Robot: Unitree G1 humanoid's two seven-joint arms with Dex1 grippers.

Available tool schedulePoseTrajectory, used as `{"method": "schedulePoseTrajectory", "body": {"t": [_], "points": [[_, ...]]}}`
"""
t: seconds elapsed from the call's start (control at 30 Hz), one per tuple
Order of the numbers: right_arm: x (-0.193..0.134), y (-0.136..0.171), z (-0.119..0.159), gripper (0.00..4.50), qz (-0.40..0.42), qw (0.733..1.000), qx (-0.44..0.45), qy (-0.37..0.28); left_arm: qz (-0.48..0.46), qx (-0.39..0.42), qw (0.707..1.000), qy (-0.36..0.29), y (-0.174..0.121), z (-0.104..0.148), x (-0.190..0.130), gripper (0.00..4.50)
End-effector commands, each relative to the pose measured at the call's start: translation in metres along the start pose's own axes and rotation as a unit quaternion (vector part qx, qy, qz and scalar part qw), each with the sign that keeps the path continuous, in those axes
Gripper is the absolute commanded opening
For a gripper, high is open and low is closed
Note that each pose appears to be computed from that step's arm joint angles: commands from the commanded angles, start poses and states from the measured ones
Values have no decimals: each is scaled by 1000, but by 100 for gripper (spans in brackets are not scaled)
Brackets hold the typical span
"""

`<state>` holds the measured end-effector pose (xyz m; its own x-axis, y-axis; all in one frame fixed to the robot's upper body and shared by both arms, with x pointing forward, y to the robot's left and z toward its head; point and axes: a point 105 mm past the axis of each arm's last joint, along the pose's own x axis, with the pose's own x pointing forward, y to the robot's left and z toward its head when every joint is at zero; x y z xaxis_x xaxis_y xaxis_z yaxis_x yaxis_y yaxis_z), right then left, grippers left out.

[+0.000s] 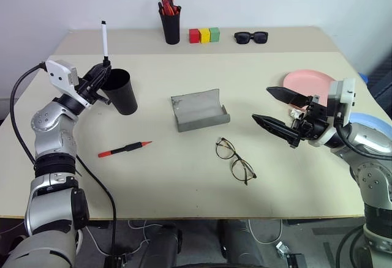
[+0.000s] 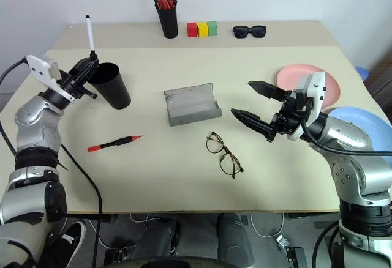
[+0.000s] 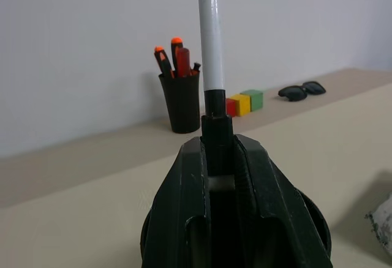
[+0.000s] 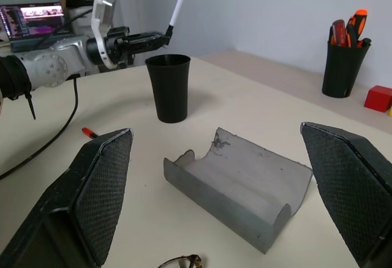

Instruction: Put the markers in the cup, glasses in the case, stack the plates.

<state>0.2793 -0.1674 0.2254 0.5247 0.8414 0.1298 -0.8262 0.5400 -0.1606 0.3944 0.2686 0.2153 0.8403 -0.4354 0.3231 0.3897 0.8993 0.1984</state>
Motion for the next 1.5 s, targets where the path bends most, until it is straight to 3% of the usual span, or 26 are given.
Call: {"method": "schedulePoseTrajectory", "body": {"t": [0.03,0.27,0.5,0.7,0.8,0.97,1.17,1.3,1.5], "points": [[2,0,9,450,3,1000,-16,-11,4,14,1000,-19,3,13,1,105],[3,0,9,450,4,1000,-17,-11,0,14,1000,-22,1,14,1,446],[3,0,9,450,3,1000,-16,-10,-25,-7,999,-27,-6,22,4,446],[0,3,8,450,13,1000,-15,-6,-155,-79,985,-9,-34,42,-4,446],[-2,11,11,450,36,999,-9,-11,-274,-128,952,48,-65,53,-21,446],[-3,24,16,450,71,997,-6,-21,-370,-93,913,149,-94,48,-53,446],[-6,36,3,450,110,992,-45,39,-393,9,877,276,-88,13,-82,446],[-7,40,-6,450,133,986,-71,78,-398,45,866,298,-81,2,-84,446],[0,38,-1,450,126,987,-75,65,-391,69,858,325,-75,-11,-82,446]]}}
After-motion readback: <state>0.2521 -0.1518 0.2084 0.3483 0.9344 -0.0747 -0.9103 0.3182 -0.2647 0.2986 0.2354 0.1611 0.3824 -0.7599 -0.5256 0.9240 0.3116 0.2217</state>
